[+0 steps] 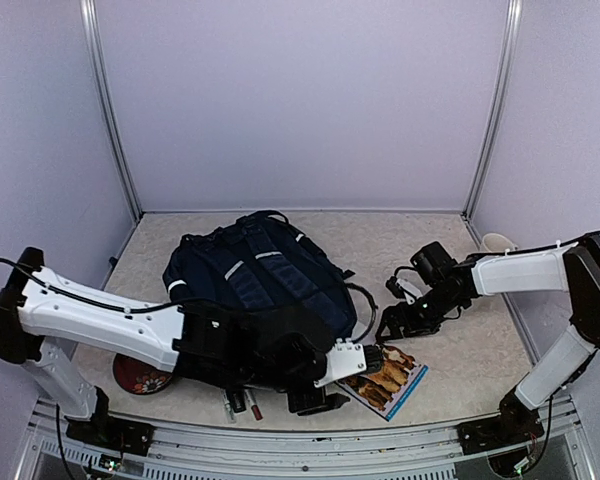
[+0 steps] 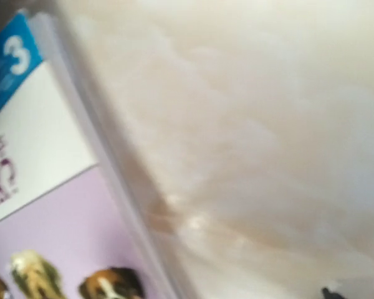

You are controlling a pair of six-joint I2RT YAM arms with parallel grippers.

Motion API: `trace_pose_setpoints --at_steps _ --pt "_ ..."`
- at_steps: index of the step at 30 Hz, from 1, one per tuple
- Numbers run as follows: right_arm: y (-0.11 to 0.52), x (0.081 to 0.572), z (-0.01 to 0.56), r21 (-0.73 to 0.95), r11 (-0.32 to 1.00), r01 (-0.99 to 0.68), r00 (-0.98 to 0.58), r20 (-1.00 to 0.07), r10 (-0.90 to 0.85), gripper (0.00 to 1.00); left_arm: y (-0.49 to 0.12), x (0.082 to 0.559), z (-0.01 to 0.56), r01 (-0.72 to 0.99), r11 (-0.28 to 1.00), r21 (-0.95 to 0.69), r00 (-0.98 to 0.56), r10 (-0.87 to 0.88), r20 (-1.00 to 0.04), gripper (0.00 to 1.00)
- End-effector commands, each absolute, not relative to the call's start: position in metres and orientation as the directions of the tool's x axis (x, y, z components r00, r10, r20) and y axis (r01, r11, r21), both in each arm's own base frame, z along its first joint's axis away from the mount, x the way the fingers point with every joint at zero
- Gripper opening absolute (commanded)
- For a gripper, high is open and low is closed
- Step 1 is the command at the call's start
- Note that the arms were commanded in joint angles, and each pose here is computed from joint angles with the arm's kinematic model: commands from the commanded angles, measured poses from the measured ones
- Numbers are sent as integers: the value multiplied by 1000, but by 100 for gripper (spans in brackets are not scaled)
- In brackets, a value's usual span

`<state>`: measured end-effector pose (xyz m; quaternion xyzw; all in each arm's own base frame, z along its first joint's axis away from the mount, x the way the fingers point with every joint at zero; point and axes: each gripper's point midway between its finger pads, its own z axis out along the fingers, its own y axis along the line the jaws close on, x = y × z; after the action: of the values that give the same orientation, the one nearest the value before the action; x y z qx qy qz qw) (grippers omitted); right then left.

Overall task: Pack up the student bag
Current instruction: Place the largest pocket in the student bag, then pick up the book from the center of the board.

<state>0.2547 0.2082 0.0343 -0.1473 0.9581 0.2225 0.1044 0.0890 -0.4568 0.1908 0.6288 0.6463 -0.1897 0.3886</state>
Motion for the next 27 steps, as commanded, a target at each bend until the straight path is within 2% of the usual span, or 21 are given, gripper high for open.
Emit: trace_pose_setpoints --at_steps 1,6,13,18,25,27 --pt "215 232 16 468 808 -357 -934 -194 -301 91 -456 84 109 973 114 200 31 795 -605 61" --pt "226 214 10 563 749 -349 -934 -146 -325 84 -467 108 57 923 123 364 66 883 -465 60" --pt "228 203 11 605 719 -342 -933 -128 -336 80 -463 138 13 845 93 527 64 960 -271 60" --pt "238 195 23 676 652 -343 -930 -147 -336 75 -461 139 7 846 90 526 58 964 -259 59" --pt "267 174 68 848 403 -344 -915 -206 -347 54 -461 142 11 855 103 509 50 959 -278 59" --pt "271 170 79 853 376 -361 -907 -229 -352 47 -460 144 12 854 113 508 41 959 -282 59"
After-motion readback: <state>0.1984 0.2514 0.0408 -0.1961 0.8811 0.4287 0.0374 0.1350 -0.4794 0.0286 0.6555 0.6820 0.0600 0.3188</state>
